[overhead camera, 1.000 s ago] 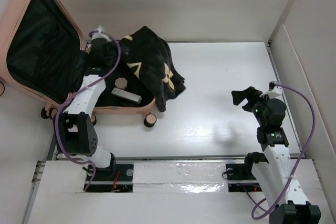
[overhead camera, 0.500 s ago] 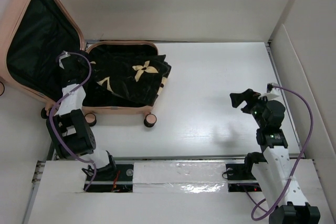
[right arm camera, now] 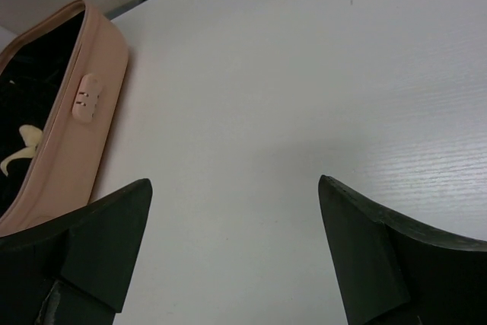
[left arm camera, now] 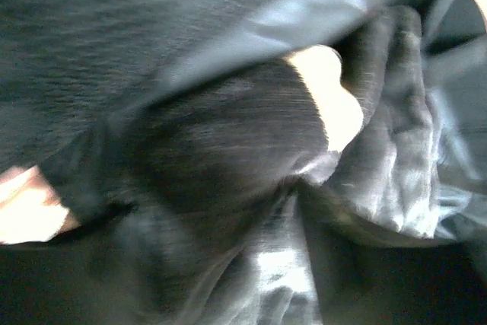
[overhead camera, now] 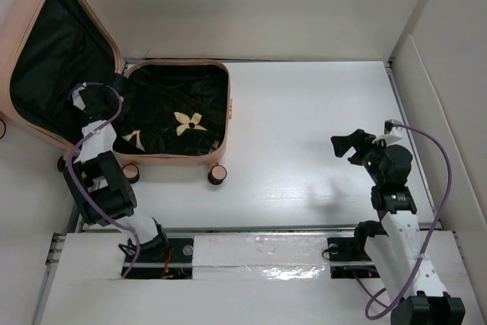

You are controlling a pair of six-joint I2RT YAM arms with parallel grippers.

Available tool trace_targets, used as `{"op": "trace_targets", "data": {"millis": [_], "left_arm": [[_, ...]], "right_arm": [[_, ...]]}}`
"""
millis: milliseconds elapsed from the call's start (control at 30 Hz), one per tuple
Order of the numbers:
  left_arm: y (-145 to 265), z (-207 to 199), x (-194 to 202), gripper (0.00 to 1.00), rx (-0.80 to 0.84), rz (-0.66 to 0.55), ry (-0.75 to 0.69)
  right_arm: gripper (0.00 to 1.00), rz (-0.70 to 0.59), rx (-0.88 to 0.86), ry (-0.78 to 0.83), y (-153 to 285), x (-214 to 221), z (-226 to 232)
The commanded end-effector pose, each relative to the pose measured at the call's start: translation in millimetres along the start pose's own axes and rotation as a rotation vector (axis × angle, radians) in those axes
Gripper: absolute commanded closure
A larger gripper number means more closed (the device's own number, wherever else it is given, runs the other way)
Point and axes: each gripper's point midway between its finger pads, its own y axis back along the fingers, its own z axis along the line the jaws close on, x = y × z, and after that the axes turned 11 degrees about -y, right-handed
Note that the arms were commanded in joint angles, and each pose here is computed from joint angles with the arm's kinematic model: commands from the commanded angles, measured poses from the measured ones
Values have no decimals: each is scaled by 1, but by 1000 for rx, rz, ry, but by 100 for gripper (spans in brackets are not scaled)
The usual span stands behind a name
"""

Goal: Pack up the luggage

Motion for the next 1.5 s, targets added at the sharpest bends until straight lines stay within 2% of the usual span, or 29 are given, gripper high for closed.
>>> {"op": "trace_targets", "data": {"millis": [0, 67, 167, 200, 267, 300, 400, 433, 533, 633, 700, 767, 867, 900, 967, 1000, 1033, 1067, 1100, 1133, 1167, 1200, 1267, 1300, 1400, 1467], "left_arm": [[-8, 5, 6, 33, -54, 19, -79], [6, -20, -1, 25, 29, -22, -89], [28, -44, -20, 22, 59, -94, -124], [36, -58, -25, 21, 78, -115, -148], [45, -66, -32, 21, 77, -140, -157], [52, -77, -33, 22, 94, -148, -168], [73, -89, -43, 22, 108, -211, -189], [78, -92, -45, 22, 113, -225, -199], [98, -100, -48, 14, 79, -270, -252], [107, -91, -53, 6, -1, -288, -252], [113, -86, -57, 1, -1, -299, -225], [121, -94, -56, 1, 57, -295, -229], [130, -93, -55, 1, 60, -275, -236], [130, -90, -52, 1, 55, -264, -239], [134, -82, -53, 1, 54, -256, -226], [136, -84, -45, 9, 77, -250, -254], [146, -108, -30, 22, 185, -233, -305], [159, -121, -23, 37, 253, -238, -336], [163, -131, -2, 69, 304, -194, -376], [169, -143, 15, 82, 356, -159, -415], [183, -166, 48, 90, 445, -101, -488], [187, -168, 76, 100, 468, -36, -542], [202, -180, 128, 100, 569, 79, -652], [201, -168, 152, 100, 562, 147, -693], [206, -147, 188, 100, 615, 246, -717], [214, -137, 192, 100, 635, 245, -705]], "right_arm": [[5, -21, -54, 35, -2, -8, 12], [7, -11, -58, 37, -3, -5, 13], [12, 7, -76, 50, -5, -1, 21], [25, 4, -71, 58, -5, -1, 21], [40, 8, -86, 71, -4, 1, 27], [62, 11, -99, 82, -4, 4, 33], [82, 23, -113, 107, -4, 10, 45], [83, 30, -119, 114, -5, 12, 49], [83, 74, -162, 150, -8, 25, 66], [78, 136, -195, 193, -11, 45, 83], [74, 168, -214, 229, -13, 56, 93], [70, 218, -245, 261, -13, 74, 109], [53, 228, -227, 302, -16, 84, 117], [43, 245, -245, 318, -13, 92, 124], [34, 242, -238, 328, -13, 94, 128], [35, 242, -239, 332, -13, 95, 129], [41, 244, -244, 338, -12, 97, 131], [51, 244, -246, 337, -12, 97, 131], [73, 234, -253, 335, -11, 95, 133], [82, 232, -255, 332, -12, 95, 133], [86, 231, -256, 332, -12, 95, 133], [89, 234, -253, 333, -12, 96, 132], [89, 236, -242, 336, -12, 96, 130], [89, 235, -240, 336, -12, 96, 130], [89, 248, -240, 337, -12, 100, 130], [89, 256, -238, 340, -13, 102, 130]]}}
